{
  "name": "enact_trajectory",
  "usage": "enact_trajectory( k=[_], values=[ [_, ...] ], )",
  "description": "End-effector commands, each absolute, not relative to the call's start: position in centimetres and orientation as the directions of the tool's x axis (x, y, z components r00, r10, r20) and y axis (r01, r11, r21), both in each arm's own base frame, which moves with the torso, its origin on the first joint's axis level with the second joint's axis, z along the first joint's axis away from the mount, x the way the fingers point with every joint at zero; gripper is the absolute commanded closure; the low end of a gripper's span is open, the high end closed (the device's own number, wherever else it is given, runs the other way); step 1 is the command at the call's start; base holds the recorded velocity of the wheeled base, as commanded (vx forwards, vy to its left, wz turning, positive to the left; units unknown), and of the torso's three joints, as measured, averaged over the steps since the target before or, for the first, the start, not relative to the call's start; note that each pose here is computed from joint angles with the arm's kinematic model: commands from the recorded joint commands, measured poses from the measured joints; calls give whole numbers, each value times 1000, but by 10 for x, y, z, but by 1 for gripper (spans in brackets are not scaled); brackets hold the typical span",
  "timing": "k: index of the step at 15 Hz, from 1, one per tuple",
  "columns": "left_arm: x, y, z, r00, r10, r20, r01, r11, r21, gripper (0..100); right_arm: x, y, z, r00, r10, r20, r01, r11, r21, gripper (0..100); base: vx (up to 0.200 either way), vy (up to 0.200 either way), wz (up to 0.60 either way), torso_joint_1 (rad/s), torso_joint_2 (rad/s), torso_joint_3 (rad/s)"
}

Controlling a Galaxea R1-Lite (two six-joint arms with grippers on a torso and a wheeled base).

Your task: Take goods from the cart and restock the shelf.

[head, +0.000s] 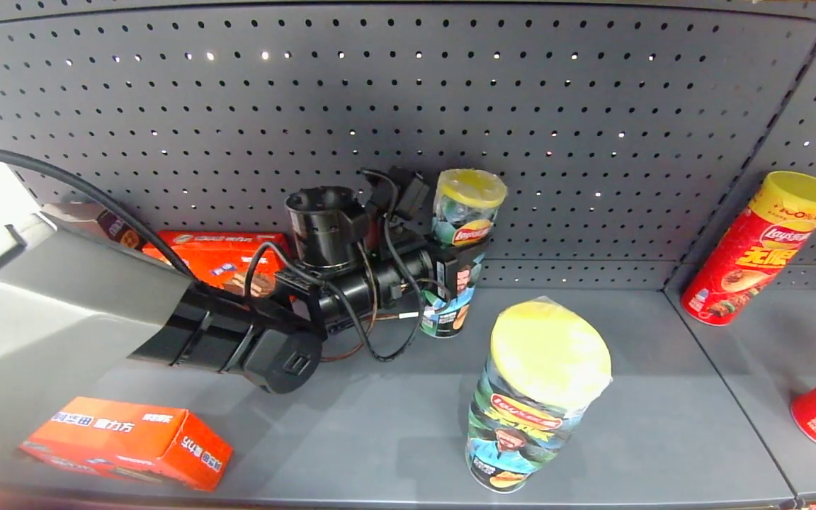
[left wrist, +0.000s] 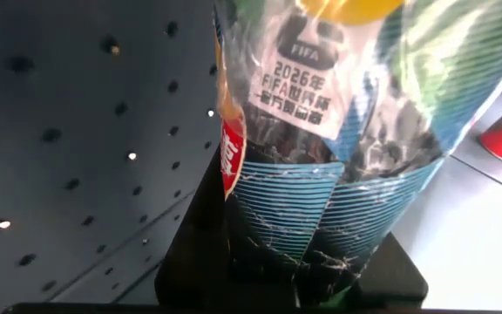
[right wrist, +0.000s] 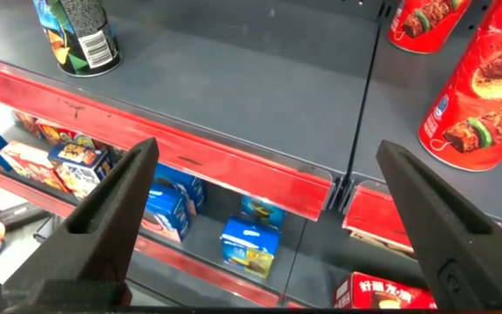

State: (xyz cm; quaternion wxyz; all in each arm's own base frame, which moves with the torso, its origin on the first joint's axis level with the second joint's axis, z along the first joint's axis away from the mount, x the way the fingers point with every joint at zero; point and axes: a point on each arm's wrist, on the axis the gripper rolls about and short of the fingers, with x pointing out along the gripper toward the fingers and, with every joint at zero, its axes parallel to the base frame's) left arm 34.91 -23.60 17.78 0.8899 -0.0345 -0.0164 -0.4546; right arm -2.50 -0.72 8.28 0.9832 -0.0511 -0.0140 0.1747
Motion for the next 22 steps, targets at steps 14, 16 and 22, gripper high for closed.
enact_trajectory(
  k=[14,16,22],
  values=[
    [353,-250,167,571,-816,90,821,564,-93,0,-25,-7,83,937,350,8,-347,932,-104,0,0,0,0,0,0,0],
    [352,-249,167,571,-815,99,820,564,-92,0,-25,-7,83,937,350,8,-347,932,-104,0,0,0,0,0,0,0],
    [331,-225,173,590,-803,79,806,583,-97,0,-25,-7,83,932,361,6,-359,928,-104,0,0,0,0,0,0,0]
  ],
)
